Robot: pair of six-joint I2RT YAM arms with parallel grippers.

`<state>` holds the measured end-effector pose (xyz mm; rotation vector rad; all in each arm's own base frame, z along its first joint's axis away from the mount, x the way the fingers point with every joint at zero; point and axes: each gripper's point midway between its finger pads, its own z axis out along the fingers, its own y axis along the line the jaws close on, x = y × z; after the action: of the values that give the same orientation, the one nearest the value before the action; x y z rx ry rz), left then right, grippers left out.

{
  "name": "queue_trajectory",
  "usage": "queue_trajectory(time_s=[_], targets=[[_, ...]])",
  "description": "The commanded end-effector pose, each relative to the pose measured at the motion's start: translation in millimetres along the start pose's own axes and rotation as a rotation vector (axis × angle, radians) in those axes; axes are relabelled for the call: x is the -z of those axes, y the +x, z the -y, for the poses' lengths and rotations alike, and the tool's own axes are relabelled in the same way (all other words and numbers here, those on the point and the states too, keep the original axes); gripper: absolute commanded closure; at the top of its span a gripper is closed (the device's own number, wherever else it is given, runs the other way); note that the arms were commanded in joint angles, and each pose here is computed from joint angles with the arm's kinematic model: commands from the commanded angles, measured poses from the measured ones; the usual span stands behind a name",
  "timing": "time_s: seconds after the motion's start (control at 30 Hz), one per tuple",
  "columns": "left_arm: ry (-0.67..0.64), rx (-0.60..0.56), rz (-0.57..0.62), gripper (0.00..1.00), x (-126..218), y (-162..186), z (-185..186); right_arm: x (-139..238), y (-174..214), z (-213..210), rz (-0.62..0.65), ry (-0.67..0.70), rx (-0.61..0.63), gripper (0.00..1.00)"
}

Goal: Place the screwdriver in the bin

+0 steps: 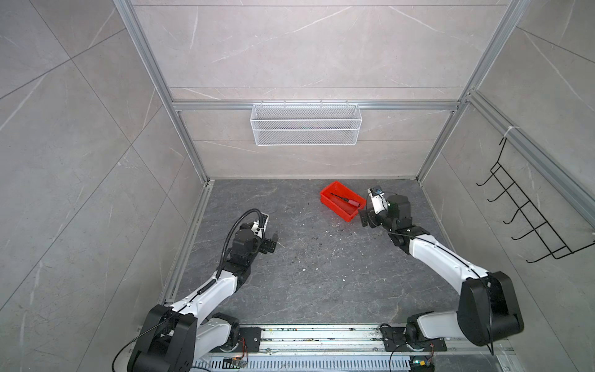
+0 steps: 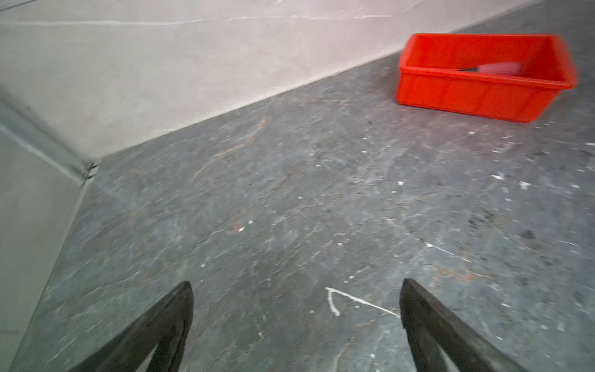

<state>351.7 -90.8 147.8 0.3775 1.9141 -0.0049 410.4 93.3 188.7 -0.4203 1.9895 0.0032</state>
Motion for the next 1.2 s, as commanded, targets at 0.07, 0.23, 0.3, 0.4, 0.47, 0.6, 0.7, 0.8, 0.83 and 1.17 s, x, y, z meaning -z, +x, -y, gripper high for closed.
queue_trajectory(time_s=[0.07,0.23,0.3,0.4,0.47,0.6,0.7,0.8,0.83,1.17], targets=[[-0.246,0.064,0.027,0.0,2.9,6.9,-52.9,23.0,26.1,13.5,0.045,0.106,-0.09,0.01],[-0.39,0.081,-0.07,0.0,1.7,49.1,-77.5,34.8,74.2,26.5,0.053,0.227,-0.128,0.01],[-0.414,0.051,-0.08,0.0,0.1,54.2,-81.7,37.4,83.5,31.1,0.079,0.264,-0.137,0.01],[-0.406,0.081,-0.041,0.0,-2.5,51.3,-88.1,36.4,87.9,33.9,0.107,0.282,-0.155,0.01],[-0.382,0.134,-0.008,0.0,-5.6,48.9,-93.3,31.6,92.0,35.2,0.117,0.289,-0.168,0.01],[-0.313,0.205,-0.005,0.0,-18.5,55.8,-97.5,19.4,93.3,35.2,0.119,0.264,-0.187,0.01],[-0.289,0.233,-0.011,0.0,-26.9,67.1,-99.7,8.6,96.0,33.4,0.139,0.214,-0.217,0.01],[-0.27,0.262,-0.011,0.0,-32.0,72.2,-103.7,-4.1,107.5,31.6,0.121,0.191,-0.223,0.01],[-0.265,0.277,-0.034,0.0,-32.0,75.5,-104.6,-7.5,110.3,31.6,0.117,0.189,-0.225,0.01],[-0.265,0.295,-0.039,0.0,-32.5,76.3,-108.8,-12.5,111.9,35.9,0.087,0.179,-0.246,0.01]])
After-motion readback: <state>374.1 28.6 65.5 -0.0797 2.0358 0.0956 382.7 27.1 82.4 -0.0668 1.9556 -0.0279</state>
